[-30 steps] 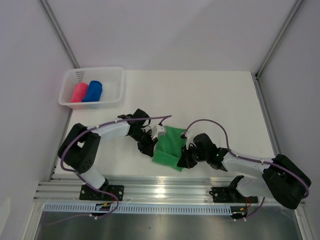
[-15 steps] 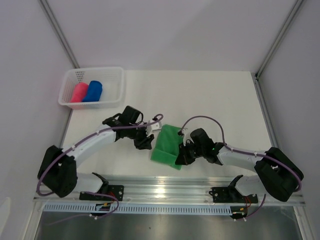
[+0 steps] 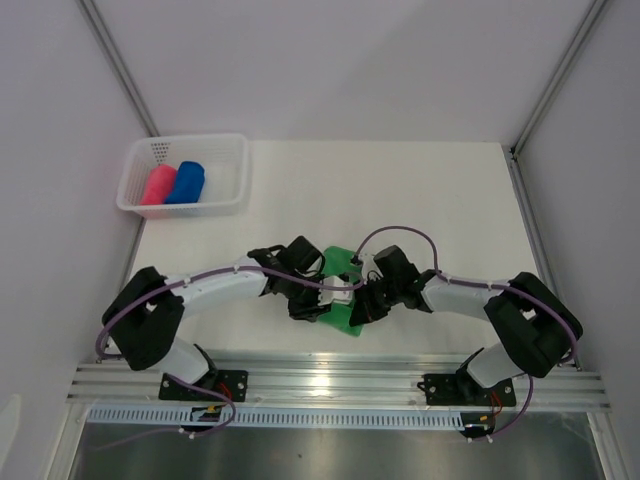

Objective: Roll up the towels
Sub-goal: Roll the towel

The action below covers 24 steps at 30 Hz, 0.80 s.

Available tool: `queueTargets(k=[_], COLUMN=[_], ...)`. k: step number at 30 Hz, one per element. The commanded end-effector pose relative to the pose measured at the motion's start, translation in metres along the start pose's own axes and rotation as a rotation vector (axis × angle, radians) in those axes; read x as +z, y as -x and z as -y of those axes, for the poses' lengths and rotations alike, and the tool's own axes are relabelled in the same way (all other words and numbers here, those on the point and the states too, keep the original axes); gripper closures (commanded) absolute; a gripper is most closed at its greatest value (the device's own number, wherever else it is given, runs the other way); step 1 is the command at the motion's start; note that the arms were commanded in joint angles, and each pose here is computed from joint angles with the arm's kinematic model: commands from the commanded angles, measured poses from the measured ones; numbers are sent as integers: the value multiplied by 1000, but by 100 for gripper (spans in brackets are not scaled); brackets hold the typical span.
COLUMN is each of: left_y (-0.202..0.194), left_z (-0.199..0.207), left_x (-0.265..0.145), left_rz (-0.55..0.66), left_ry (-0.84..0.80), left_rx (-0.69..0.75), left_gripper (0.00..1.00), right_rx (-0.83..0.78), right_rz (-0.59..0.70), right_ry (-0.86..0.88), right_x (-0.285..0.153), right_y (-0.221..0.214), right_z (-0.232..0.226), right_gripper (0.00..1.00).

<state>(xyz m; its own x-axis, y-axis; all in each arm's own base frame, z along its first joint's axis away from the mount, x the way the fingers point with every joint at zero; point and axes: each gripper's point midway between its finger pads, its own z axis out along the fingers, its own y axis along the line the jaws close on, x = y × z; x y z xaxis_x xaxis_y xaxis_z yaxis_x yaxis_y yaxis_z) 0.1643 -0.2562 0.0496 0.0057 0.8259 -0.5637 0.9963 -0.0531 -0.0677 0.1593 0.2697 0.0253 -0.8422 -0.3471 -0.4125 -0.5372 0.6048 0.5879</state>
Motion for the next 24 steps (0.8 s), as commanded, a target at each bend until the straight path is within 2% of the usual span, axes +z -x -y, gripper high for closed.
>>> queueTargets(k=[1,3,7,9,11,12,13,16,24], left_y=[12,15,17,17,4,6,-8,-17,-17], left_z=[-25,-27,-32,-35,-29,-30,-18,-13,-10], left_x=[-1,2,3,3,8,8,15,21,22], left_rz=[8,10,17,16,-40,-52,-105,-128,-102], left_ry=[84,73,78,81,34,16,-57,-103,-121], left_rx=[30,0,-51,-73,-108,-112,-145,-190,-244], left_gripper=[57,57,58,57,59,61,67,70,69], right_rx=[-26,-34,-45,-51,-61,-59,-60,-74,-43], right_rz=[8,5,16,22,43,44,63,96,162], right_ry=[-18,-27,-34,-59,-79,-95,-122,-137,-246], right_x=[1,0,-4,-7,-13,-16,-20,-30,-62], right_y=[7,7,10,12,18,19,24,35,36], right_z=[4,5,5,7,5,6,9,5,11], right_gripper=[89,87,73,69,66,65,63,61,59])
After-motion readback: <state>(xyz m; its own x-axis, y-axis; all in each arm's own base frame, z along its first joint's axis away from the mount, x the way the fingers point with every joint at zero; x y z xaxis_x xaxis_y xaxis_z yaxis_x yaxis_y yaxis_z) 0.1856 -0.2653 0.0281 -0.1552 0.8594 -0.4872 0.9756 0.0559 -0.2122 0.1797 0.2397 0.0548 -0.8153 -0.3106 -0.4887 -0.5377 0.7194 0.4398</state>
